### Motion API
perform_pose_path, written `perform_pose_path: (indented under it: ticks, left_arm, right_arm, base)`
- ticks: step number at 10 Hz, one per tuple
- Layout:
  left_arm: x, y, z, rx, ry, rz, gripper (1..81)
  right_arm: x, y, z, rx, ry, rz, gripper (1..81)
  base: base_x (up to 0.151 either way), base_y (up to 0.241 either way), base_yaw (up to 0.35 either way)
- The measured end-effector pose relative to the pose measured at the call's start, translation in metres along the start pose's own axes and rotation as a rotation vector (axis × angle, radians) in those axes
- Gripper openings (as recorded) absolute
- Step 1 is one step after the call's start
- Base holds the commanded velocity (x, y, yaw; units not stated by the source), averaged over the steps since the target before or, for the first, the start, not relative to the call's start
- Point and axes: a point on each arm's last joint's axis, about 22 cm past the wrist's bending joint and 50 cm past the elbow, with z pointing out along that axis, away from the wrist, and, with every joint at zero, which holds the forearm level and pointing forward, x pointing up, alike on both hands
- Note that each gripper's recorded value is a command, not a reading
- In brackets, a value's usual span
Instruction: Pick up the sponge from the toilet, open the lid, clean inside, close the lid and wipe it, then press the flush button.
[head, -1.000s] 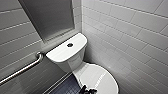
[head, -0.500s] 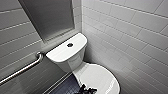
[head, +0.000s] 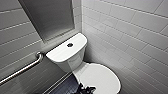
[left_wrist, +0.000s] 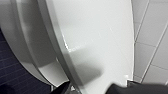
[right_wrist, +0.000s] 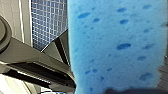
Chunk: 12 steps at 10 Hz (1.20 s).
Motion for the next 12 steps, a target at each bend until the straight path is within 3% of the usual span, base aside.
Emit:
perform_pose_path:
  ticks: [4,8,12]
  left_arm:
    - [0.006,0.039,-0.038,-0.109,0.041,-0.046,81.1]
    - [0.034,0.062,-0.076,-0.199,0.131,-0.170,81.1]
    - [0.050,0.076,-0.088,-0.241,0.179,-0.196,81.1]
  right_arm:
    - [0.000,-0.001,0.000,0.002,-0.001,0.001,1.0]
    - [0.000,-0.001,0.000,0.003,0.000,0.001,1.0]
    - [0.010,-0.007,0.001,0.023,0.051,-0.004,1.0]
  base:
    - [0.000,0.000,0.000]
    - [0.000,0.000,0.000]
    - [0.000,0.000,0.000]
